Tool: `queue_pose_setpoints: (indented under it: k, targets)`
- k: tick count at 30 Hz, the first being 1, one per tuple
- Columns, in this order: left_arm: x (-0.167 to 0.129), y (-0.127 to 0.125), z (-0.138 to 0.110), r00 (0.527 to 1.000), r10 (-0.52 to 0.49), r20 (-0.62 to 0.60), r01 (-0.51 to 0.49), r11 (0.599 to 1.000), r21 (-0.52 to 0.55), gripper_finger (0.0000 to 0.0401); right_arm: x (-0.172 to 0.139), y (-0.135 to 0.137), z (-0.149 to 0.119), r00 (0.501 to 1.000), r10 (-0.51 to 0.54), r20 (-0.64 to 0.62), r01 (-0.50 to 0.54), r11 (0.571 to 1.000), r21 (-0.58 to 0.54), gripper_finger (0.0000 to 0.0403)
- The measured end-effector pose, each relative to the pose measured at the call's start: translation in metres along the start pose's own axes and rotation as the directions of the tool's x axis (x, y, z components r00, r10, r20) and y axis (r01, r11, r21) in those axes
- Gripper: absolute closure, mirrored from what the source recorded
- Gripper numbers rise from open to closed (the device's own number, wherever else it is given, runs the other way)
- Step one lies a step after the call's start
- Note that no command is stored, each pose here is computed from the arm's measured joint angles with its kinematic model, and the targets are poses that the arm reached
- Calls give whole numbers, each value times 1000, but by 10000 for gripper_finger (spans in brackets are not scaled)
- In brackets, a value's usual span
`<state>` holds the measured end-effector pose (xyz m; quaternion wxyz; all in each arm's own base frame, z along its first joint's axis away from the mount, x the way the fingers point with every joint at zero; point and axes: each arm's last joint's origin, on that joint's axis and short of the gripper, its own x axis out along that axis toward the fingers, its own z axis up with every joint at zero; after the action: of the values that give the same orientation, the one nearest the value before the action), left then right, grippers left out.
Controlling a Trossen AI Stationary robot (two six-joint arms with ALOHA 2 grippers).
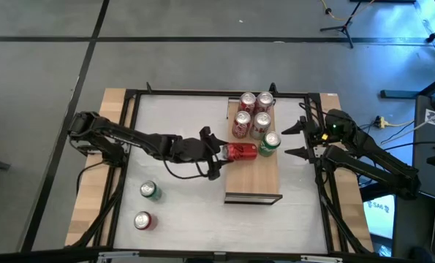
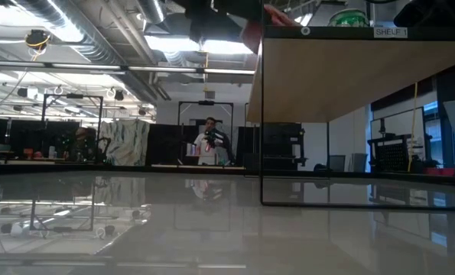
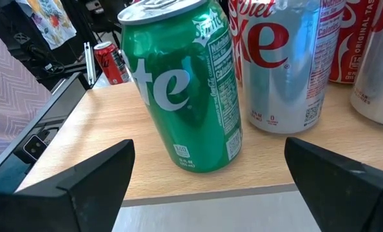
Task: Place canned beverage on shelf
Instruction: Put the top red black soda can on the shelf
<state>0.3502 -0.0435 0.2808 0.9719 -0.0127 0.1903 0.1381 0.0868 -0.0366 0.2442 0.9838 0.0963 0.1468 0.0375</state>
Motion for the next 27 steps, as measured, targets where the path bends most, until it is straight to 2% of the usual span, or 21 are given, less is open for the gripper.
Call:
queue_pose_setpoints:
  k: [9,16,27]
  targets:
    - [-10,7,38,997,-11,-75,13,1000,17,127,0,0,0,1000,0,0,0,1000,0,6]
    - [-15,19,59,992,-59,-107,59,998,1,127,0,0,0,1000,0,0,0,1000,0,6]
    - [-10,40,62,982,-130,-140,125,991,-40,127,0,0,0,1000,0,0,0,1000,0,6]
